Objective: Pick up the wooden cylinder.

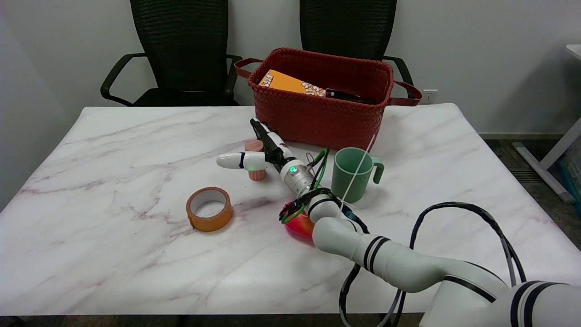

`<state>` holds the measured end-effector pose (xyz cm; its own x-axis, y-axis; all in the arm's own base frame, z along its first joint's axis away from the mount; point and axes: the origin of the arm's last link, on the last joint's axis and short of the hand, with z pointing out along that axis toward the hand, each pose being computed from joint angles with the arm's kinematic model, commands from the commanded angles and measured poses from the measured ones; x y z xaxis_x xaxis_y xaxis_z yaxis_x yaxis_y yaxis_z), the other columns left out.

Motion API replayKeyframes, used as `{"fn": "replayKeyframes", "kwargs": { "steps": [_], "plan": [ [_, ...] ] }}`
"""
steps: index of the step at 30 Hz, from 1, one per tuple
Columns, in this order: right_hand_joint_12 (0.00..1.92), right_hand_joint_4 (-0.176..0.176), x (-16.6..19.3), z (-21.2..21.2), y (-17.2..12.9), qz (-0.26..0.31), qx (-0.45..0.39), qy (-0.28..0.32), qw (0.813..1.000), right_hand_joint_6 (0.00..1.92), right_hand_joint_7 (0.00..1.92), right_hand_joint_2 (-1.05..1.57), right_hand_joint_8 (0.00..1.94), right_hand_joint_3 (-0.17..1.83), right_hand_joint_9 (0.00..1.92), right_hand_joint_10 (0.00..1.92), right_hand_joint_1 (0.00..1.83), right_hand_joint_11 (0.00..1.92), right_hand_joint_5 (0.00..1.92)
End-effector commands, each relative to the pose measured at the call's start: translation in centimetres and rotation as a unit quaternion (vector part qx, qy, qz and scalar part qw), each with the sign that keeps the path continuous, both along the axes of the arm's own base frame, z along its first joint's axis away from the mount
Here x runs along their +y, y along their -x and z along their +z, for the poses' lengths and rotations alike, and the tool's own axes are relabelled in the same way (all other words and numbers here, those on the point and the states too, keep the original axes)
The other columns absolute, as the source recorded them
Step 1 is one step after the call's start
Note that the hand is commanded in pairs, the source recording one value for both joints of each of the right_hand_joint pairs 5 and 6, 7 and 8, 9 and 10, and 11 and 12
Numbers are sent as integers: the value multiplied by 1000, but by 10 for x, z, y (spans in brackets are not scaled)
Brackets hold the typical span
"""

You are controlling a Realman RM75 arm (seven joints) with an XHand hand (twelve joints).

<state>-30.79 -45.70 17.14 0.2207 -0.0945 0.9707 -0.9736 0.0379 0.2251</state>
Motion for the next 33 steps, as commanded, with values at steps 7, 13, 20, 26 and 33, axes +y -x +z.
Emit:
{"fn": "replayKeyframes", "kwargs": {
  "steps": [7, 13, 20, 26, 33],
  "plan": [
    [85, 0, -3, 5, 10, -15, 37, -2, 999, 0, 0, 553, 0, -175, 0, 0, 1164, 85, 0],
    [77, 0, -4, 9, 14, -21, 36, 4, 999, 0, 0, 560, 0, -175, 0, 0, 1164, 77, 0],
    [96, 0, -3, 9, 16, -22, 31, 10, 999, 0, 0, 558, 0, -175, 0, 0, 1151, 96, 0],
    [181, 0, -2, 13, 12, -7, 29, 23, 999, 0, 0, 551, 0, -175, 209, 209, 1133, 181, 0],
    [458, 0, 3, 18, 16, -4, -2, 53, 999, 337, 703, 589, 703, -175, 680, 680, 1101, 458, 337]
  ]
}}
